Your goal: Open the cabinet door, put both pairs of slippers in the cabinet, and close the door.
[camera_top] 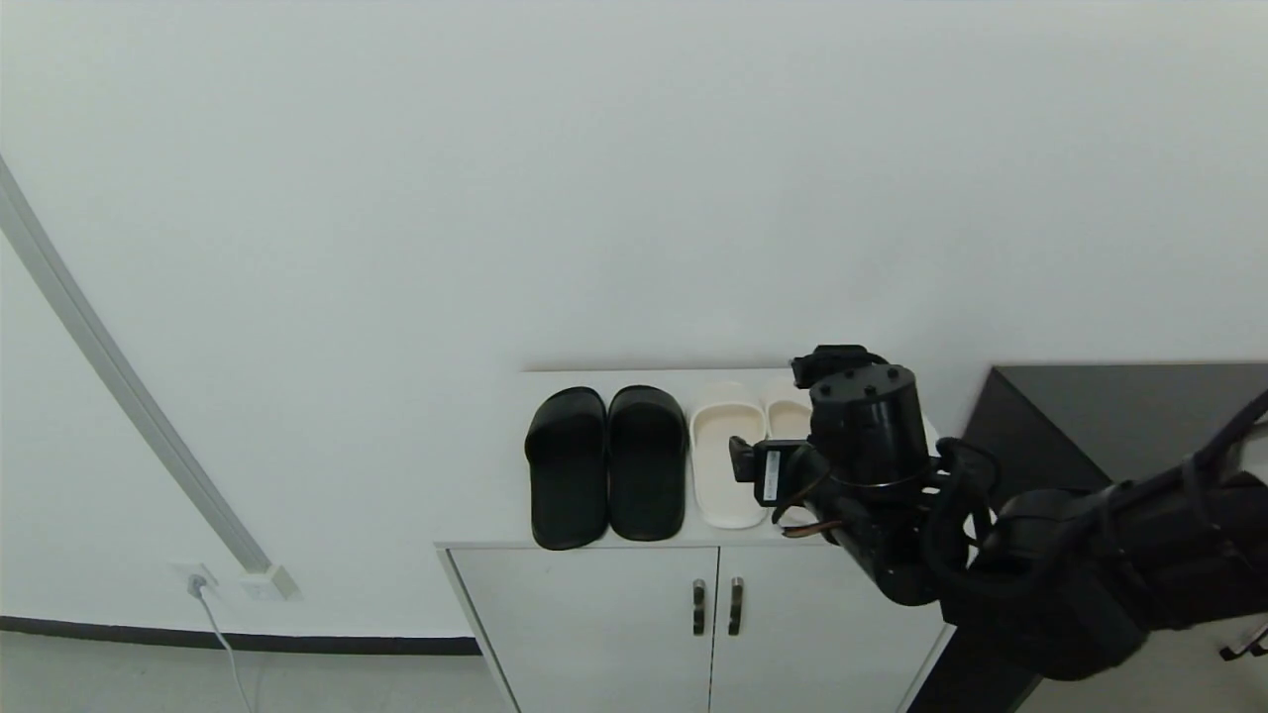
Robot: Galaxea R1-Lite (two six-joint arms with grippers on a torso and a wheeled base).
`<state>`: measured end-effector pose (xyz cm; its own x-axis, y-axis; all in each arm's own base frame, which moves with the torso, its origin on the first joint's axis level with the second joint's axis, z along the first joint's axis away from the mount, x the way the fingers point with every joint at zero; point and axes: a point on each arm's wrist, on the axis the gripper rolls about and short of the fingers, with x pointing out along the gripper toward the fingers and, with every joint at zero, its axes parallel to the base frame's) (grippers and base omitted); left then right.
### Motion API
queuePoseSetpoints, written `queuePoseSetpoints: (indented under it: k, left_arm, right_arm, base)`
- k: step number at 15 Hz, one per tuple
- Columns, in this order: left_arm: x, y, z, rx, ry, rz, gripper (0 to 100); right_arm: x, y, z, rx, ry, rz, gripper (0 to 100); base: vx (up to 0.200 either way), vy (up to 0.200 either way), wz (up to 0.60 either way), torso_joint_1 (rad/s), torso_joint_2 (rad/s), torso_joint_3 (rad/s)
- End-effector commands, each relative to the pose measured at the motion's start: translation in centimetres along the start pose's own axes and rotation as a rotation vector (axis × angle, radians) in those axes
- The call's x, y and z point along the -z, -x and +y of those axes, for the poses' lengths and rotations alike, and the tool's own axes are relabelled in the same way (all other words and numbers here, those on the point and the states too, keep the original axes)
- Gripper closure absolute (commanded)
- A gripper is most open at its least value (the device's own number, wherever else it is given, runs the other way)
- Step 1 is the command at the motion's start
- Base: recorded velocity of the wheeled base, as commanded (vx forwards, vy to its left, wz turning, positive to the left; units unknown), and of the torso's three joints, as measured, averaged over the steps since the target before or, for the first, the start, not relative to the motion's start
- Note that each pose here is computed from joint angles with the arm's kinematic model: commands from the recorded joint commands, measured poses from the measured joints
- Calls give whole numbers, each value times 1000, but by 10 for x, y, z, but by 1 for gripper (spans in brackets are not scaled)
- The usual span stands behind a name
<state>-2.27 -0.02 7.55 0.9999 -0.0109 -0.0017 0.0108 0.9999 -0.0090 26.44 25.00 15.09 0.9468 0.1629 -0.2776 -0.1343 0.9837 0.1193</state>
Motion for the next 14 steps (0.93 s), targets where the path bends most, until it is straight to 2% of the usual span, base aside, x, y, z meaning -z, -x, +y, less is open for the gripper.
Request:
queuePoseSetpoints:
  k: [1,6,11,14]
  left_arm:
    - [0,0,0,0,0,0,100]
    - [0,0,0,0,0,0,100]
    - [0,0,0,0,0,0,100]
    - [0,0,0,1,0,0,100]
  right_arm:
    - [16,-32,2,41,11,26,0]
    - [17,-75,-1,95,-17,5,0]
    - [28,-108,-1,119,9,2,0]
    - [24,-124,-2,130,4,-22,0]
  base:
    - [0,0,0,0,0,0]
    - [0,0,0,0,0,0]
    - [0,0,0,0,0,0]
    - [0,0,0,0,0,0]
